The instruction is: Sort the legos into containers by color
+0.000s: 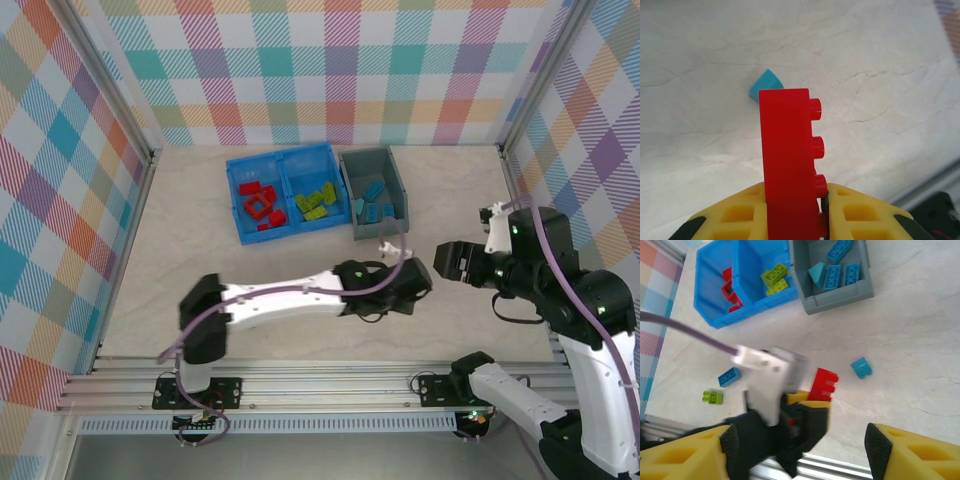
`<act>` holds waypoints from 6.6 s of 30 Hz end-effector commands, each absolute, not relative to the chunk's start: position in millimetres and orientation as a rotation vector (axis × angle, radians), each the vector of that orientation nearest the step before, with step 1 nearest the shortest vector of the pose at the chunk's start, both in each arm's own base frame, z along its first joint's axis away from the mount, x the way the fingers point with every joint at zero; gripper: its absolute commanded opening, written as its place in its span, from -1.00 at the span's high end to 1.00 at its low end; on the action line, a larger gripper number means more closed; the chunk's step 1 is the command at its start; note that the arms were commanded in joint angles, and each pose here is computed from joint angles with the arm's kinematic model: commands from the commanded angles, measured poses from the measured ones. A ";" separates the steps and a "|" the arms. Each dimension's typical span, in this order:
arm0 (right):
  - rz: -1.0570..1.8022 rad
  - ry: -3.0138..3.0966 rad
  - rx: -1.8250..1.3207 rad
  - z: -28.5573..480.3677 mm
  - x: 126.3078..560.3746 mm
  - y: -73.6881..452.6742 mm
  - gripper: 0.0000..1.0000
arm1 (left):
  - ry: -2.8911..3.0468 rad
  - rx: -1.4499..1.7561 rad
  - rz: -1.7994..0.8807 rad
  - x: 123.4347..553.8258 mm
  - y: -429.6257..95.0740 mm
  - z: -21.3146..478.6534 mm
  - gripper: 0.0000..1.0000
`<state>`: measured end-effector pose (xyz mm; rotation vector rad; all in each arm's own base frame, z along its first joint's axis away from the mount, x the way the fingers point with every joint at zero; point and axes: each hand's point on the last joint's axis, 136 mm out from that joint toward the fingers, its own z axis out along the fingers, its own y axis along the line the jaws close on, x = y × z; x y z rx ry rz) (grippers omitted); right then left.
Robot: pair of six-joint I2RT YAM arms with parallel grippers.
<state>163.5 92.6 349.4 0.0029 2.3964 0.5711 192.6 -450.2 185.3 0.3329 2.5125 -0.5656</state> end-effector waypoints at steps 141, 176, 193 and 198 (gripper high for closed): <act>0.454 2.643 0.314 131.1 528.1 199.2 0.39 | 2.097 0.179 -0.601 274.3 -335.5 308.4 -0.39; 0.595 2.316 0.021 285.2 451.7 217.2 -0.30 | 2.382 -0.273 -0.160 210.9 -164.0 224.6 -0.41; 0.961 2.127 -0.768 239.9 172.7 301.3 -0.40 | 2.711 -0.677 -0.129 173.9 -100.2 116.2 -0.49; 0.966 2.187 -0.787 216.7 148.5 305.0 -0.40 | 2.644 -1.052 -0.202 170.5 -96.9 80.3 -0.47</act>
